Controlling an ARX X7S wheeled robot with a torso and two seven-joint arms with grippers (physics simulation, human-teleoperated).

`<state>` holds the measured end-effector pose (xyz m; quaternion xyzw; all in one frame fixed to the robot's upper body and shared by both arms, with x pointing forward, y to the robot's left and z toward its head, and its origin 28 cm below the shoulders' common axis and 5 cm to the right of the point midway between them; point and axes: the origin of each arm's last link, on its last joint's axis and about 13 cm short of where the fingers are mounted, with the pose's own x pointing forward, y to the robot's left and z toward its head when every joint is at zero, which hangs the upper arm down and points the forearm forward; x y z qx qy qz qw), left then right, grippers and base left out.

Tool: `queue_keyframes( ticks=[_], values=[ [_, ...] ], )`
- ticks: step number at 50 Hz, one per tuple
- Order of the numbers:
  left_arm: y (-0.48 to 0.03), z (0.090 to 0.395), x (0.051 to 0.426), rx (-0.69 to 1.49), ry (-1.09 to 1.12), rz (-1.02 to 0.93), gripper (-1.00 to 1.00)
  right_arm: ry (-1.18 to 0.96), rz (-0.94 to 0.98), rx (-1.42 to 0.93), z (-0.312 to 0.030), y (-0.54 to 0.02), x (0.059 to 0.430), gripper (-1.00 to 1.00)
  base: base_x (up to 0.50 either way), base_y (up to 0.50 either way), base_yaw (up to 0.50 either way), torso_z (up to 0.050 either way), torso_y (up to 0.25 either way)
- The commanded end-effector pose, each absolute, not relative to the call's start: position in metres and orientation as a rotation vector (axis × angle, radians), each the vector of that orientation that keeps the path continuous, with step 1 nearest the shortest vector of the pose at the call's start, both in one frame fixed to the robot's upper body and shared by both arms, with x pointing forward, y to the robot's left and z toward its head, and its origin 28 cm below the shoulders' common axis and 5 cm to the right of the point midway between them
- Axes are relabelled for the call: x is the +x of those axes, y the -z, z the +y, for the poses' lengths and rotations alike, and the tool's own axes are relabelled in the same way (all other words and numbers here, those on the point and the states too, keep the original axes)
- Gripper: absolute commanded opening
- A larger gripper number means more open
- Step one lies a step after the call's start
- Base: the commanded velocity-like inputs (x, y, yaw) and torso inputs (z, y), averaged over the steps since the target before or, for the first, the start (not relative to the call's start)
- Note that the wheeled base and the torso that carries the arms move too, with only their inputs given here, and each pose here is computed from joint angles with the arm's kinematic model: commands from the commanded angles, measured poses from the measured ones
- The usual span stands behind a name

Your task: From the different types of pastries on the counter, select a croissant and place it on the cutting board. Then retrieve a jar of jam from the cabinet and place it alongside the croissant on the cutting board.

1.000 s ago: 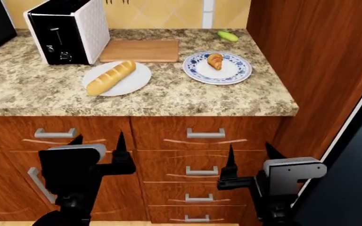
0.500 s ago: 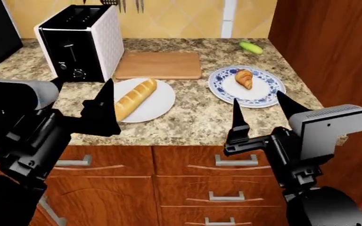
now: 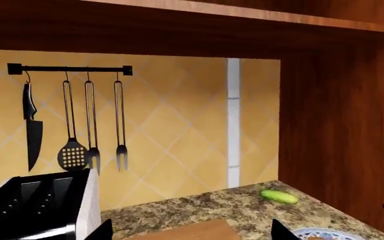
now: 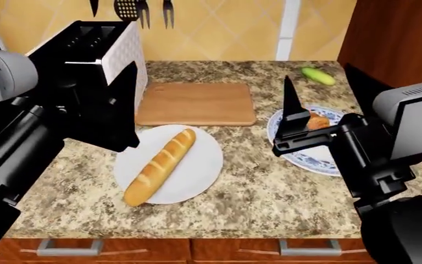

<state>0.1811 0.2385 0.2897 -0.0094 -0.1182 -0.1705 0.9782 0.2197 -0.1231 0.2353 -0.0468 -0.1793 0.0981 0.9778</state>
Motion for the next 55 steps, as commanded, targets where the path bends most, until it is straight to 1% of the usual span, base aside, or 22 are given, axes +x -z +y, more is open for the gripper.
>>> queue_keyframes(
  ticks=[1,7,12,28,45,55],
  values=[
    [-0.301,0.240,0.173,-0.006,0.343,-0.241,1.00,-0.198,-0.390,-0.101,-0.124,-0.250,0.215,1.00,0.16,0.00,0.00,0.000,0.000],
    [-0.302,0.237,0.171,0.005,0.355,-0.245,1.00,-0.192,-0.386,-0.105,-0.126,-0.251,0.214,1.00,0.13,0.00,0.00,0.000,0.000],
    [-0.304,0.235,0.170,0.007,0.359,-0.249,1.00,-0.196,-0.387,-0.108,-0.126,-0.251,0.214,1.00,0.25,0.21,0.00,0.000,0.000],
    [-0.314,0.231,0.166,0.030,0.372,-0.264,1.00,-0.200,-0.387,-0.115,-0.129,-0.259,0.211,1.00,0.11,0.00,0.00,0.000,0.000],
    [-0.336,0.237,0.163,0.054,0.327,-0.294,1.00,-0.296,-0.336,-0.143,-0.137,-0.280,0.202,1.00,0.23,0.00,0.00,0.000,0.000],
    [-0.337,0.237,0.160,0.060,0.331,-0.299,1.00,-0.322,-0.324,-0.151,-0.138,-0.279,0.199,1.00,0.25,0.00,0.00,0.000,0.000]
  ],
)
